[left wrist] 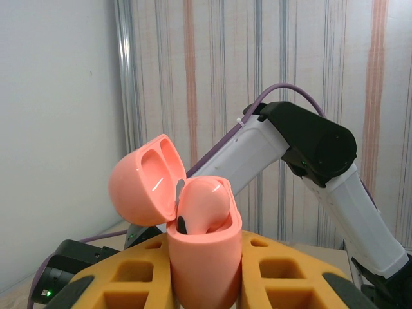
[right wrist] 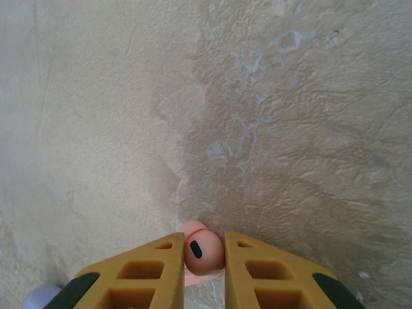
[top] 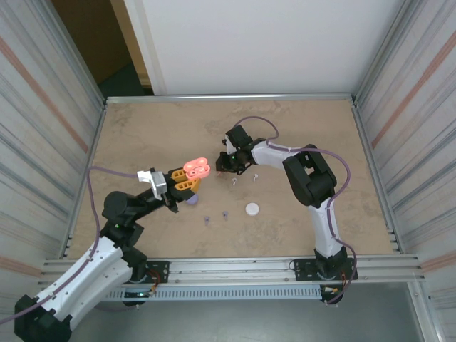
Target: Insert wireless bluetooth earbuds into charging case
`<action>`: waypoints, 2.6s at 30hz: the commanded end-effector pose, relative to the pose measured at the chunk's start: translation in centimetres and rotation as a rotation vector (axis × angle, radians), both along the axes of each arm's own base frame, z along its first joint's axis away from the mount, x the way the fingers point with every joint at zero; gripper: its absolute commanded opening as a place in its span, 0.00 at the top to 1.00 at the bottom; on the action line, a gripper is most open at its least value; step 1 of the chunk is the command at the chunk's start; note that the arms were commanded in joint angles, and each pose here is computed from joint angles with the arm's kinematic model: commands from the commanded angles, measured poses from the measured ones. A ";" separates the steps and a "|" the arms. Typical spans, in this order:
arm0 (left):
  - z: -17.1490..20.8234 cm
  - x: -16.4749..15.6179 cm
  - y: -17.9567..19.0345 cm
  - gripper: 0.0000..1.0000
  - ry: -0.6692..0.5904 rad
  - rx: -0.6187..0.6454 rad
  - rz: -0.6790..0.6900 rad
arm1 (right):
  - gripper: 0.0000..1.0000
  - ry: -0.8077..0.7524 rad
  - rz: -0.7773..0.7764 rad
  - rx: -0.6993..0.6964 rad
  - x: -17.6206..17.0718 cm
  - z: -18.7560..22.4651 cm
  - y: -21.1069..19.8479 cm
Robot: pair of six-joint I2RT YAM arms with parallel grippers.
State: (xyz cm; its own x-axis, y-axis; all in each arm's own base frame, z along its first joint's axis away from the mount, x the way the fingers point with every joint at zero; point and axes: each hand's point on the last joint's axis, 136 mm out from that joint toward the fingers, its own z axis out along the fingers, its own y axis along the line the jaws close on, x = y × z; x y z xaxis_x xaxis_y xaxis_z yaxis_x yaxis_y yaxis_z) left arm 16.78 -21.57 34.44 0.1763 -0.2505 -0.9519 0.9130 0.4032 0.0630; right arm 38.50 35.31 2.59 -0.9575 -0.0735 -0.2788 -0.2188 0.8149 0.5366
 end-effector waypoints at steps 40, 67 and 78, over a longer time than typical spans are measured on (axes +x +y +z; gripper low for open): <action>-1.7 2.0 -1.4 1.00 0.074 0.006 -0.016 | 0.86 -0.634 0.195 0.121 -7.7 23.7 -9.2; -3.1 3.4 -3.3 1.00 0.135 0.015 -0.067 | 0.86 -1.011 0.489 0.276 -15.8 34.2 -7.2; -3.0 3.3 -3.4 1.00 0.129 0.020 -0.073 | 0.86 -1.112 0.585 0.254 -16.8 35.8 -5.8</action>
State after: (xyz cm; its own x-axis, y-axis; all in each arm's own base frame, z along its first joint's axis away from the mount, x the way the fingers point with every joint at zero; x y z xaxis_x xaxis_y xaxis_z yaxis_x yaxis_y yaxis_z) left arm 20.62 -24.83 29.94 0.0001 -0.2121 -0.9773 0.9303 0.3585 -0.0777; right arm 21.85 29.17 37.05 -0.1198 -0.2239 -0.9672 -0.9284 0.3704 0.0292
